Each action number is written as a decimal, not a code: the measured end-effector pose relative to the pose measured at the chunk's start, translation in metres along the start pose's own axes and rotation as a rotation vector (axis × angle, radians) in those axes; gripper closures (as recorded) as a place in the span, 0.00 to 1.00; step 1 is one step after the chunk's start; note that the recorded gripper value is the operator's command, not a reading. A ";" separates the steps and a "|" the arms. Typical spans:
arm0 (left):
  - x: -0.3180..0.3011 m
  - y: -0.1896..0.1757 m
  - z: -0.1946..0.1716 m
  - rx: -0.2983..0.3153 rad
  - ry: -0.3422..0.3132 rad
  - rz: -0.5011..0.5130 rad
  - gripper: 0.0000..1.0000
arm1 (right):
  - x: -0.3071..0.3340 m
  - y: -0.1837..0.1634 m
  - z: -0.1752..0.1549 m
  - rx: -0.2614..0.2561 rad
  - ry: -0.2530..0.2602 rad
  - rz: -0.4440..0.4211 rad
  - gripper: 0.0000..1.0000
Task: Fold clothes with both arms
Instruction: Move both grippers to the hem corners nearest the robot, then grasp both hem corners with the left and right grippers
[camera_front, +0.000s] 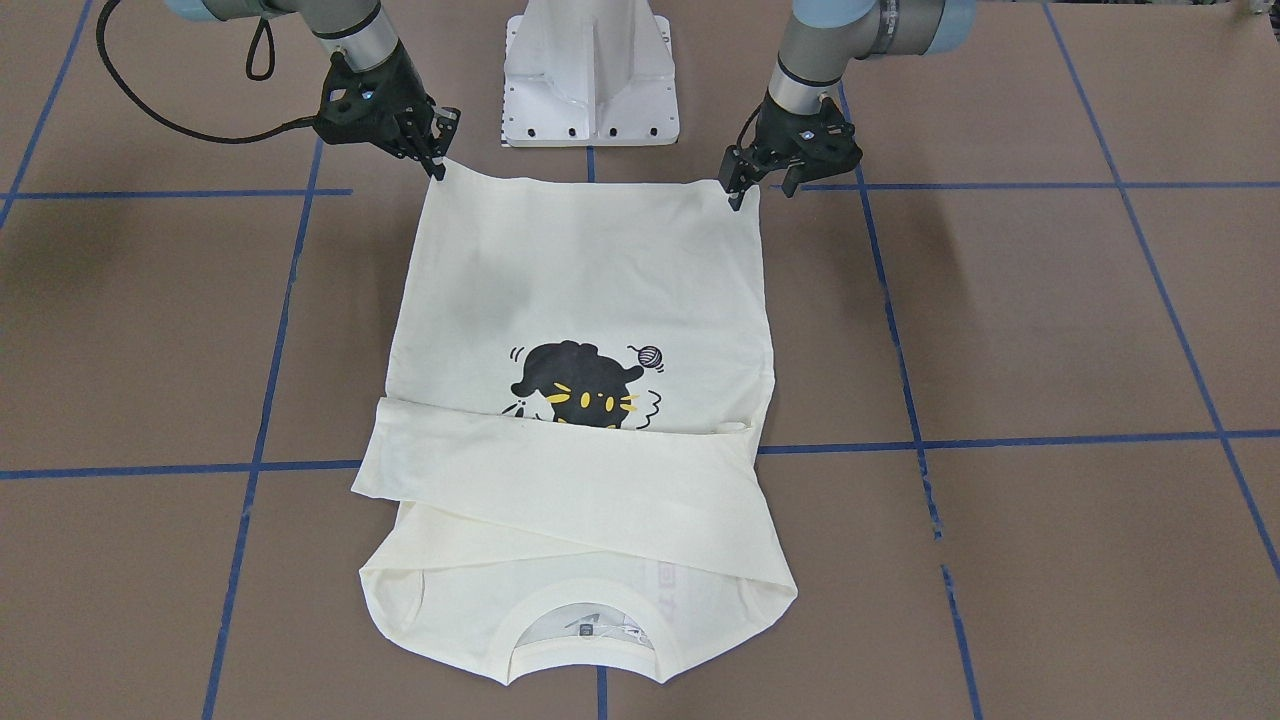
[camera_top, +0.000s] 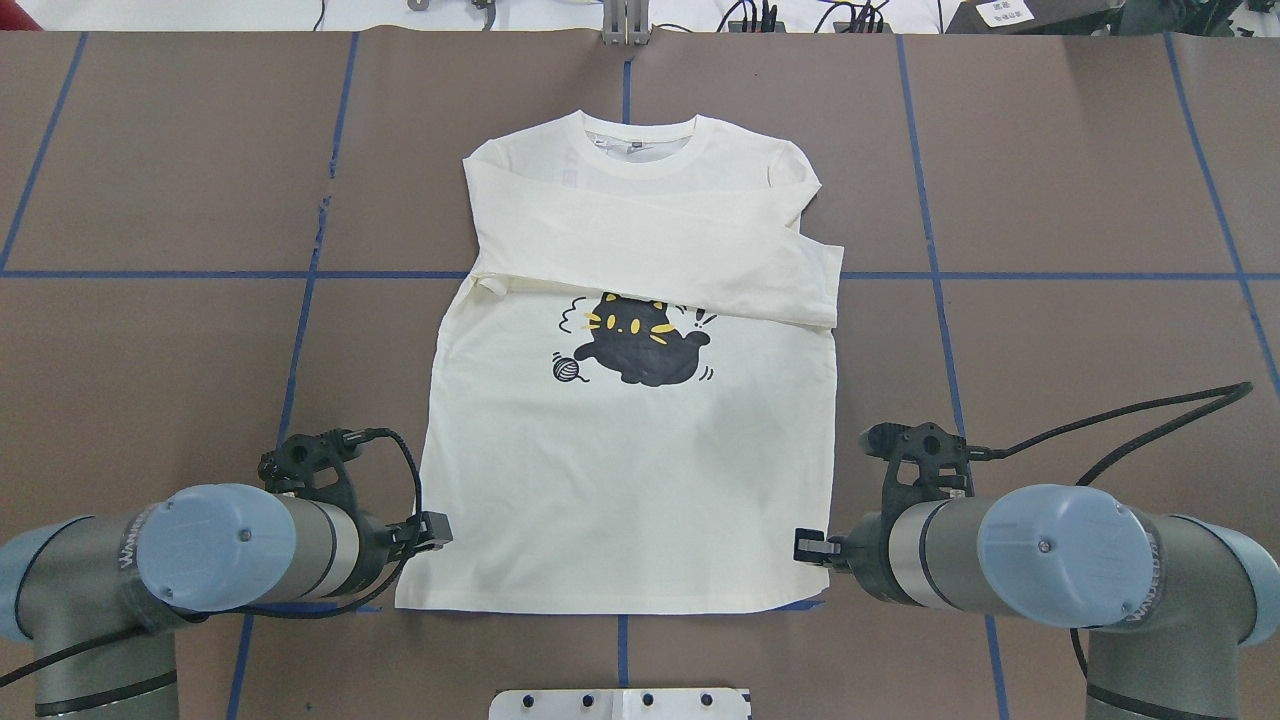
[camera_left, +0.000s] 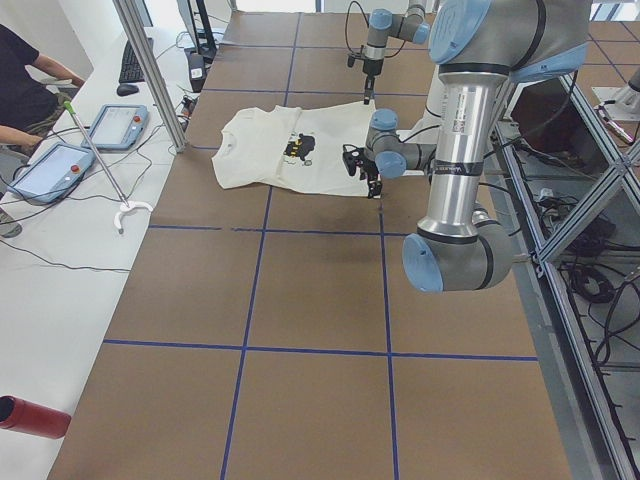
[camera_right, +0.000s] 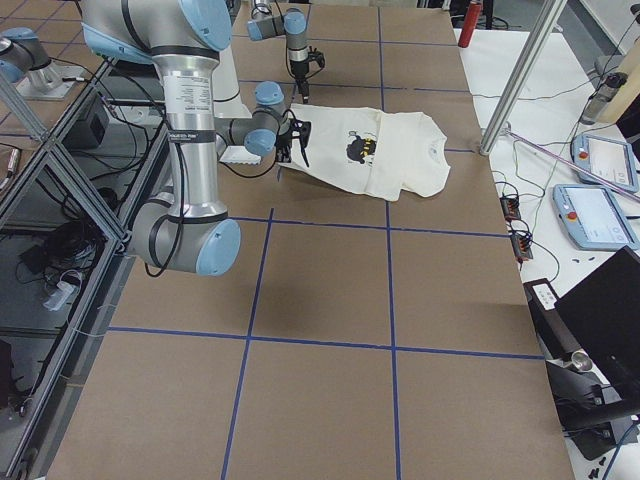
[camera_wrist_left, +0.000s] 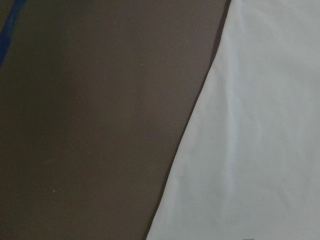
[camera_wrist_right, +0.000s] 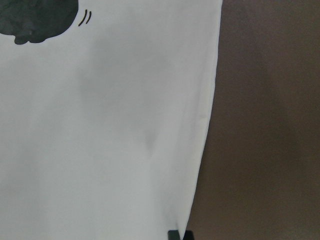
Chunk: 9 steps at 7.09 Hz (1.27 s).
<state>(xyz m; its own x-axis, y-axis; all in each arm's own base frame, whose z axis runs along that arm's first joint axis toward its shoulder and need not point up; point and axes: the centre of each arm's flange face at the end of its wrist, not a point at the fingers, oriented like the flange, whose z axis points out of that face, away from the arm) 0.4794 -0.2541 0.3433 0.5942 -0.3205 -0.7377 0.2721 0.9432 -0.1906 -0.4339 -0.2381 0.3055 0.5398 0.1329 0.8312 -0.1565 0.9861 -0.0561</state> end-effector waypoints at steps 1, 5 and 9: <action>-0.002 0.002 0.005 0.001 -0.009 0.000 0.15 | -0.001 -0.001 -0.003 0.002 -0.005 0.001 1.00; -0.003 0.021 0.013 -0.023 -0.022 0.007 0.22 | 0.001 -0.009 -0.007 -0.004 -0.008 0.013 1.00; -0.004 0.028 0.017 -0.026 -0.042 -0.003 0.30 | 0.001 -0.015 -0.011 -0.012 -0.012 0.023 1.00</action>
<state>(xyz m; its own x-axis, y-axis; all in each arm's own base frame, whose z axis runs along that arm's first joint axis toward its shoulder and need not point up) 0.4975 -0.2282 0.3518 0.6251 -0.3266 -0.7090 0.2545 0.9439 -0.2105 -0.4220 -0.2517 0.3014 0.5265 0.1540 0.8361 -0.1586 0.9840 -0.0814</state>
